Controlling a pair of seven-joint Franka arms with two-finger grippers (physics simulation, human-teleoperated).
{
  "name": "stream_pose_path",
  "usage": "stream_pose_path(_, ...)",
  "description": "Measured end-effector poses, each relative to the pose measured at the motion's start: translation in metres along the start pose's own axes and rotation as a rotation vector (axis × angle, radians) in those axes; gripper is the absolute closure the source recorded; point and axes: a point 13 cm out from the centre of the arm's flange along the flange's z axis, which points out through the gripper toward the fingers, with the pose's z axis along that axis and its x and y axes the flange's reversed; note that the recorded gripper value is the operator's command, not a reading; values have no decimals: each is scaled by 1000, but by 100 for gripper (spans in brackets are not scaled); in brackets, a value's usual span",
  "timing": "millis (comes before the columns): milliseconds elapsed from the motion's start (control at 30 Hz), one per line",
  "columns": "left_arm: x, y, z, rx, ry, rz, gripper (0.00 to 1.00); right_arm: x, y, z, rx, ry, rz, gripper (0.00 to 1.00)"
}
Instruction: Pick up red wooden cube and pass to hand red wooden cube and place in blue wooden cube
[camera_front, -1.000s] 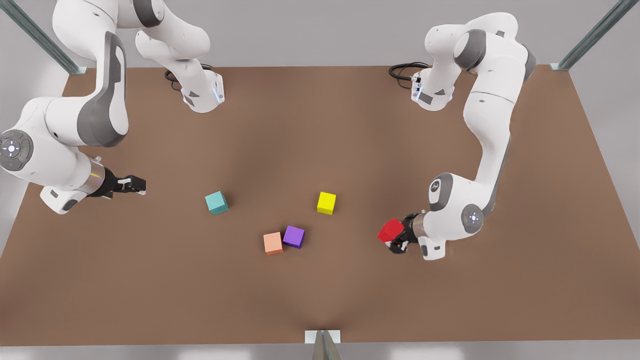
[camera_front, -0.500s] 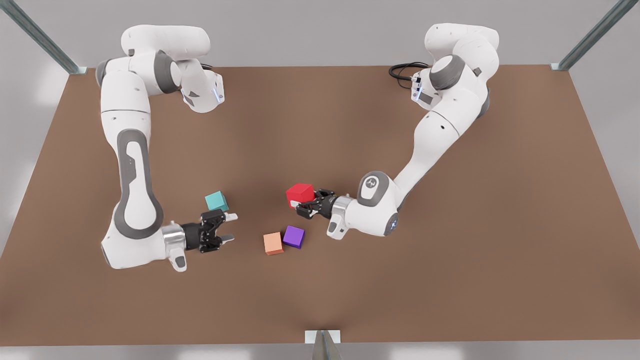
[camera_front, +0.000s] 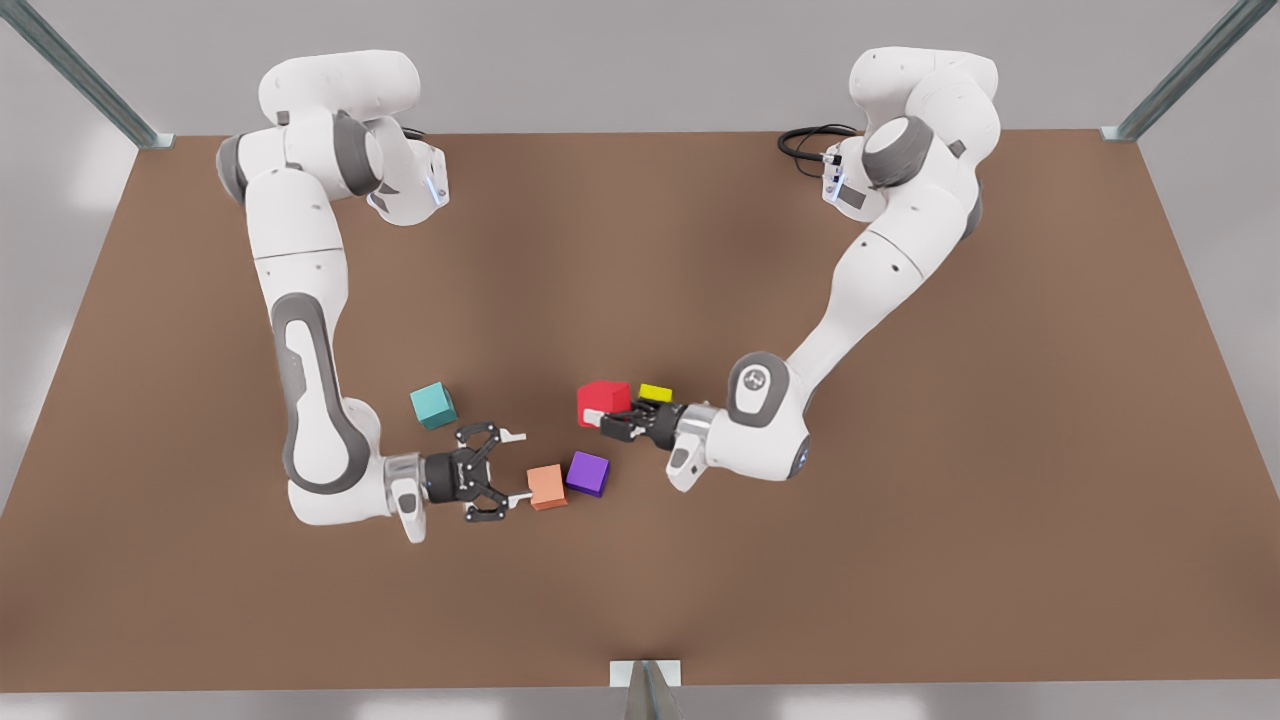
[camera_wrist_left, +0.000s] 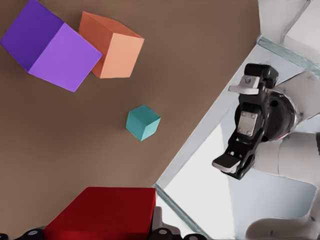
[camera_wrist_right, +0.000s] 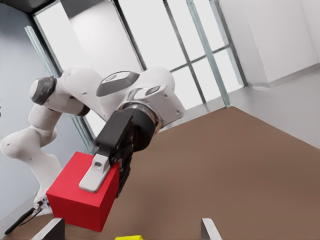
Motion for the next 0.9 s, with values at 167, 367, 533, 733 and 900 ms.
stream_pose_path(167,-23,-19,-8,220,-22,15,45,7,3,18,-1,-46,-133,0)
stream_pose_path(367,-37,-26,-18,282,-90,165,45,8,7,33,2,-85,-267,0)
stream_pose_path(533,-41,-25,-16,293,-120,274,45,9,11,51,3,-114,-347,0)
stream_pose_path(733,-42,-25,-14,295,-145,381,44,14,14,61,9,-131,-415,0)
stream_pose_path(900,-43,-26,-15,292,-161,452,44,20,19,65,14,-143,-449,0)
